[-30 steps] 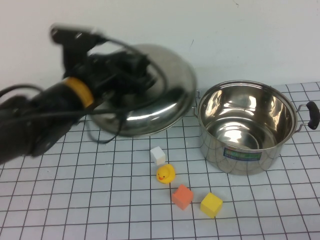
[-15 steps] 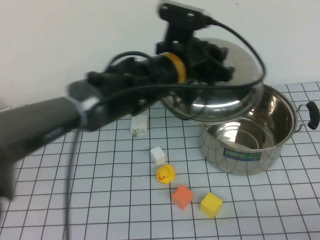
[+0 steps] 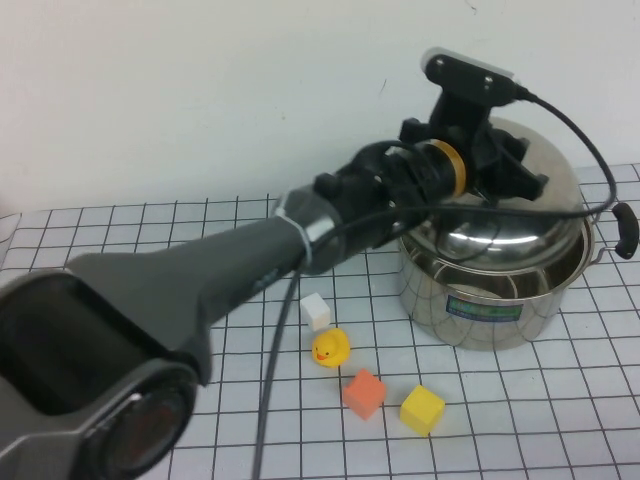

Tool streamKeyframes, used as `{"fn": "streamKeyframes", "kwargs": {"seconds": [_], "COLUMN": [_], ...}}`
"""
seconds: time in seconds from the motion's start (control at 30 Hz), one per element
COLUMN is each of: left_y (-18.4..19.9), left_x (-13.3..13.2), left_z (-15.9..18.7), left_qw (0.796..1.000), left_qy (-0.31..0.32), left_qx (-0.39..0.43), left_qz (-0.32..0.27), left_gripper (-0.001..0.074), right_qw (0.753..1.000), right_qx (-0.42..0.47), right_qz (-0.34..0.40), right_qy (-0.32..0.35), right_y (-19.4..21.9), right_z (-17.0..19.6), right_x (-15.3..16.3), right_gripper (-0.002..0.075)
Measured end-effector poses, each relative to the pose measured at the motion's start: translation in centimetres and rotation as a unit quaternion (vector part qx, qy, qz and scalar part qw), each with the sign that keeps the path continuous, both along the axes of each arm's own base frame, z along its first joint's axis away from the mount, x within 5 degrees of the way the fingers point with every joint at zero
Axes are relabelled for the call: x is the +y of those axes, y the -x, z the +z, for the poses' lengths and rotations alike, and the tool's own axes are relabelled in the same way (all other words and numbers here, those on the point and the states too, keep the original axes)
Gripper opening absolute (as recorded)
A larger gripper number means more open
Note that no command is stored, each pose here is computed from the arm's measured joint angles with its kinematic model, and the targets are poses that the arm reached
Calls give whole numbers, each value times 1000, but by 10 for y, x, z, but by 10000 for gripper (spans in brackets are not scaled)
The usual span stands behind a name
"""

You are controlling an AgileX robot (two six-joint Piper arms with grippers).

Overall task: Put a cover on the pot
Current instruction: Place the pot lid on the pot

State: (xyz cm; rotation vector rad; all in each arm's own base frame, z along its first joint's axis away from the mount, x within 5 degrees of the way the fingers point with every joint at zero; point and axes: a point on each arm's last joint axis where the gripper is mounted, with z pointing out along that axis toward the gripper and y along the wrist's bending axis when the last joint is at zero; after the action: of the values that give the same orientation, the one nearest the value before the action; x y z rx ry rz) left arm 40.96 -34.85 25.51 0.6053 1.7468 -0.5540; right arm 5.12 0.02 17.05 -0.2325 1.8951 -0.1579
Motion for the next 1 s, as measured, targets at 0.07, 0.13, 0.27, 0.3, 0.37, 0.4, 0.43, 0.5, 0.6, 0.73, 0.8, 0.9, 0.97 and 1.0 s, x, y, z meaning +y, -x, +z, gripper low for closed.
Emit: {"fn": "streamKeyframes", "kwargs": {"seconds": [0.07, 0.13, 0.27, 0.3, 0.37, 0.4, 0.43, 0.5, 0.6, 0.73, 0.8, 0.9, 0.97, 1.0], "left_y": [-1, -2, -4, -5, -6, -6, -6, -6, -10, -18, -20, -22, -22, -22], "left_x": [-7, -12, -17, -17, -19, -21, -21, -22, -19, -11, -8, -6, -6, -7], "left_z": [-7, -14, -25, -27, -33, -35, -37, -41, -44, -43, -42, -42, -42, -42], "left_qw": [1000, 1000, 1000, 1000, 999, 999, 999, 999, 999, 999, 998, 998, 998, 998], "left_qy": [2, 6, 11, 13, 20, 24, 26, 27, 30, 39, 46, 49, 50, 51], "left_qx": [2, 6, 9, 8, 6, 5, 4, 4, 3, 0, -1, 0, -1, -1], "left_qz": [-5, -9, -17, -20, -29, -33, -37, -40, -40, -34, -33, -30, -31, -31], "left_gripper": [318, 318, 318, 318, 318, 318, 318, 318, 318, 318, 318, 318, 318, 318], "right_qw": [1000, 1000, 1000, 1000, 1000, 1000, 1000, 1000, 1000, 1000, 1000, 1000, 1000, 1000], "right_qx": [0, 0, 0, 0, 0, 0, 0, 0, 0, 0, 0, 0, 0, 0], "right_qz": [0, 0, 0, 0, 0, 0, 0, 0, 0, 0, 0, 0, 0, 0], "right_qy": [0, 0, 0, 0, 0, 0, 0, 0, 0, 0, 0, 0, 0, 0], "right_y": [0, 0, 0, 0, 0, 0, 0, 0, 0, 0, 0, 0, 0, 0], "right_z": [0, 0, 0, 0, 0, 0, 0, 0, 0, 0, 0, 0, 0, 0], "right_x": [0, 0, 0, 0, 0, 0, 0, 0, 0, 0, 0, 0, 0, 0], "right_gripper": [9, 9, 9, 9, 9, 9, 9, 9, 9, 9, 9, 9, 9, 9]}}
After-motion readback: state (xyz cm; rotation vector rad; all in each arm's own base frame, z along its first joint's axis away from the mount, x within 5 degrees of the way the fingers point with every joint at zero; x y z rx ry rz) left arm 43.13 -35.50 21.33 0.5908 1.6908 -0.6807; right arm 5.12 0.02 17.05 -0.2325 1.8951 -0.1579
